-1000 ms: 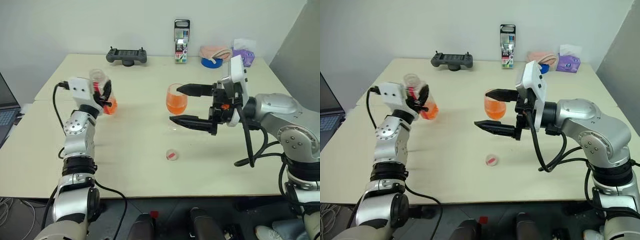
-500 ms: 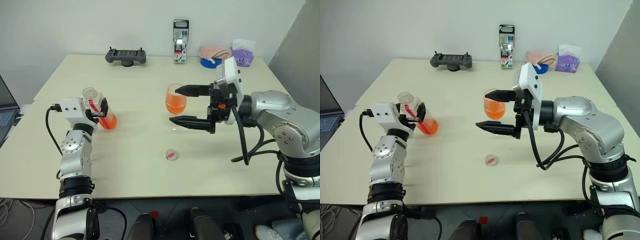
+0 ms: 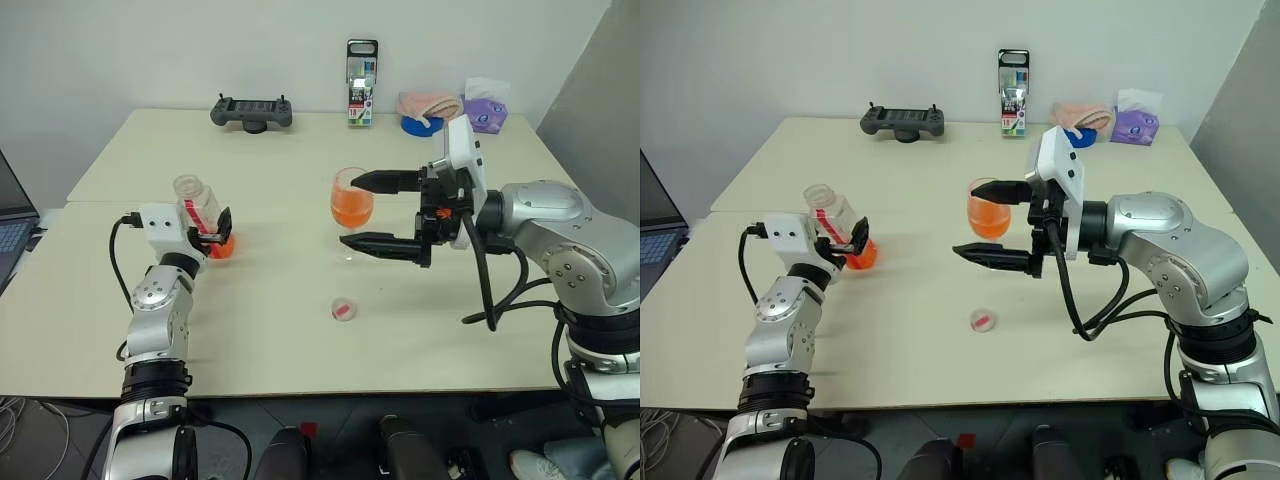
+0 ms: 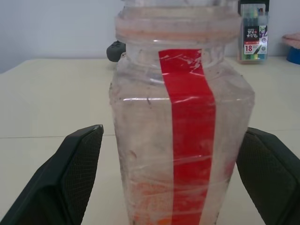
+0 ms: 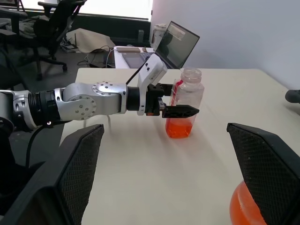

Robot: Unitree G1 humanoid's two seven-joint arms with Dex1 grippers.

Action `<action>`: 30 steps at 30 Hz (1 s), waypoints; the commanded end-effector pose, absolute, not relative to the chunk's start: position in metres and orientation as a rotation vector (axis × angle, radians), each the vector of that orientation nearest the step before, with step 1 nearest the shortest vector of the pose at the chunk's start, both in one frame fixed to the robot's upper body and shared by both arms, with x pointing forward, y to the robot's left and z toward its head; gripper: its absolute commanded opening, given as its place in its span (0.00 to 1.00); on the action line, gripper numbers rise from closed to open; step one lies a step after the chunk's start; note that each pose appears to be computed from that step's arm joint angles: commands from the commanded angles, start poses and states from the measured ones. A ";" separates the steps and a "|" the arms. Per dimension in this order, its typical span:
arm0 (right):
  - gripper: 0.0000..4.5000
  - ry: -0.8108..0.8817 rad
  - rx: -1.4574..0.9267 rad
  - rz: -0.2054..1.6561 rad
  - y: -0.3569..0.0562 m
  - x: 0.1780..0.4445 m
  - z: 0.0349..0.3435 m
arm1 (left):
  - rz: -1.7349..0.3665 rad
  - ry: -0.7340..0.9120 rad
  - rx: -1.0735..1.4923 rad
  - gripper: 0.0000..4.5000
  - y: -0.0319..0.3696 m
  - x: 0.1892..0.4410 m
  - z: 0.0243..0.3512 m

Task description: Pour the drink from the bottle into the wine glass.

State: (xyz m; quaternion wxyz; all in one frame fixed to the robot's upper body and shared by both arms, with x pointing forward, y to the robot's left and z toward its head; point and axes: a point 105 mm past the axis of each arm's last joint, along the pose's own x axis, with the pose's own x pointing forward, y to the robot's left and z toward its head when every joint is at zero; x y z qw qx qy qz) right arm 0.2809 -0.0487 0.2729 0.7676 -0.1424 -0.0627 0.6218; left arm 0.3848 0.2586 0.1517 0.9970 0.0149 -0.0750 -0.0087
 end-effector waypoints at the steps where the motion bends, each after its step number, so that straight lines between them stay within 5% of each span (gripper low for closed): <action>1: 1.00 -0.190 -0.335 1.338 -0.054 0.279 0.283 | -0.033 -0.242 0.042 1.00 0.260 0.375 0.182; 17: 1.00 -0.109 -0.403 1.307 -0.085 0.297 0.270 | -0.201 -0.274 0.040 1.00 0.253 0.341 0.252; 23: 1.00 -0.157 -0.253 1.273 -0.124 0.293 0.295 | -0.591 -0.266 0.157 1.00 0.223 0.298 0.301; 30: 1.00 -0.081 -0.231 1.215 -0.141 0.287 0.279 | -0.786 -0.140 0.194 1.00 0.216 0.276 0.305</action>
